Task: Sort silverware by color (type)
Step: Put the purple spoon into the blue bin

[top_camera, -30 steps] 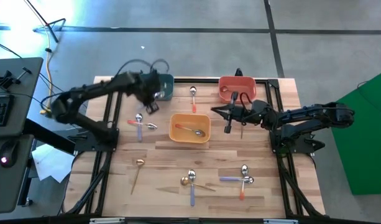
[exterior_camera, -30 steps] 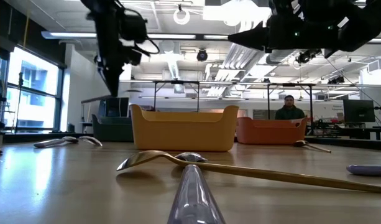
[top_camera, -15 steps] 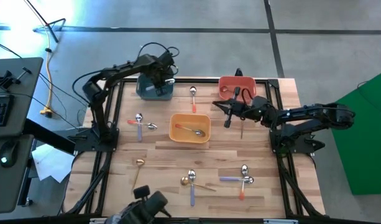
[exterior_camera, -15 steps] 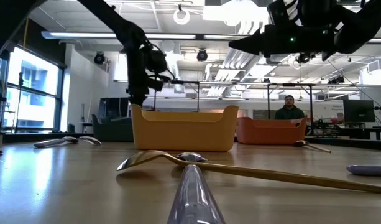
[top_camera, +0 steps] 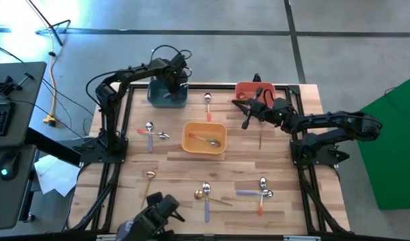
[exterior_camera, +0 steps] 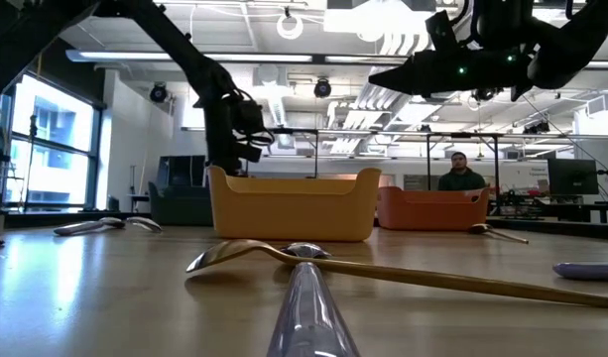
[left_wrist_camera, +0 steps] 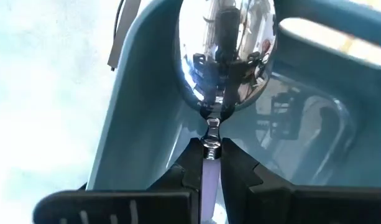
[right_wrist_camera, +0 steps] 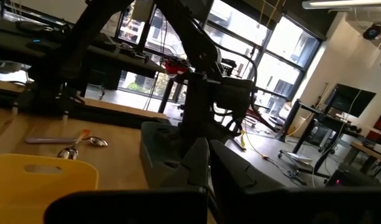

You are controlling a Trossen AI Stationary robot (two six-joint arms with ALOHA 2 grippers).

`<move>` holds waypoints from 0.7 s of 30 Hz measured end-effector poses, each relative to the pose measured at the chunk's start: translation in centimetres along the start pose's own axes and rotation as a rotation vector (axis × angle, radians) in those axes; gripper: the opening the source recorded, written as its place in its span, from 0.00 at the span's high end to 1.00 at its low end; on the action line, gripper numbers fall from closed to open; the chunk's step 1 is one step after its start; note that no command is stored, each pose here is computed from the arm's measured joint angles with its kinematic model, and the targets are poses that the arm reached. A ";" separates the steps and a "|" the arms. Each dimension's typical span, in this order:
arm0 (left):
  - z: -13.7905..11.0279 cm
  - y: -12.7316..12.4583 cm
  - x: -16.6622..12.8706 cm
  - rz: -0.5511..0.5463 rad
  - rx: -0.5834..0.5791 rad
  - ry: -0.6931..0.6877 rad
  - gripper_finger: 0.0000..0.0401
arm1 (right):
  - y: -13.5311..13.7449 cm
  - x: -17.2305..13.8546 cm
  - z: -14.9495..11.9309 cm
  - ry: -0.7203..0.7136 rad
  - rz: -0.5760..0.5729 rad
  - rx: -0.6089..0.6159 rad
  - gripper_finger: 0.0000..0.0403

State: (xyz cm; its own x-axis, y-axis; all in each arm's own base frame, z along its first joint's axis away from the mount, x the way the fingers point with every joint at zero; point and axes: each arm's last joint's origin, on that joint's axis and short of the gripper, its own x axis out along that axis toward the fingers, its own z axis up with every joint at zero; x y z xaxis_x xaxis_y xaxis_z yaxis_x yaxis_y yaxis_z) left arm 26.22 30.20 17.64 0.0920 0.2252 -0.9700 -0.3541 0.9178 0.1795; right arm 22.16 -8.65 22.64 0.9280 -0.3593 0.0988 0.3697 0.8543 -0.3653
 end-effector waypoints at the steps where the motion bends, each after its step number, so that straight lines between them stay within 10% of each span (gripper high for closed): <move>1: -0.1 0.0 0.0 -0.001 -0.002 0.004 0.96 | 0.0 0.0 0.0 0.001 -0.001 0.000 1.00; 21: -0.9 -1.3 0.2 -0.032 -0.070 0.141 0.96 | 1.5 -0.1 0.1 0.019 0.074 0.040 1.00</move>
State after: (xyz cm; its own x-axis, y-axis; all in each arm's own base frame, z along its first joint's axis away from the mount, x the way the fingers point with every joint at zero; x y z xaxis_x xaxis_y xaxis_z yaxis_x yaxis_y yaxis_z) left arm 25.87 28.78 17.03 -0.0259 0.1432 -0.9894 -0.4171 0.8979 0.1409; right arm 22.68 -7.28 22.21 0.9520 -0.3013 0.0547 0.3018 0.8930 -0.3339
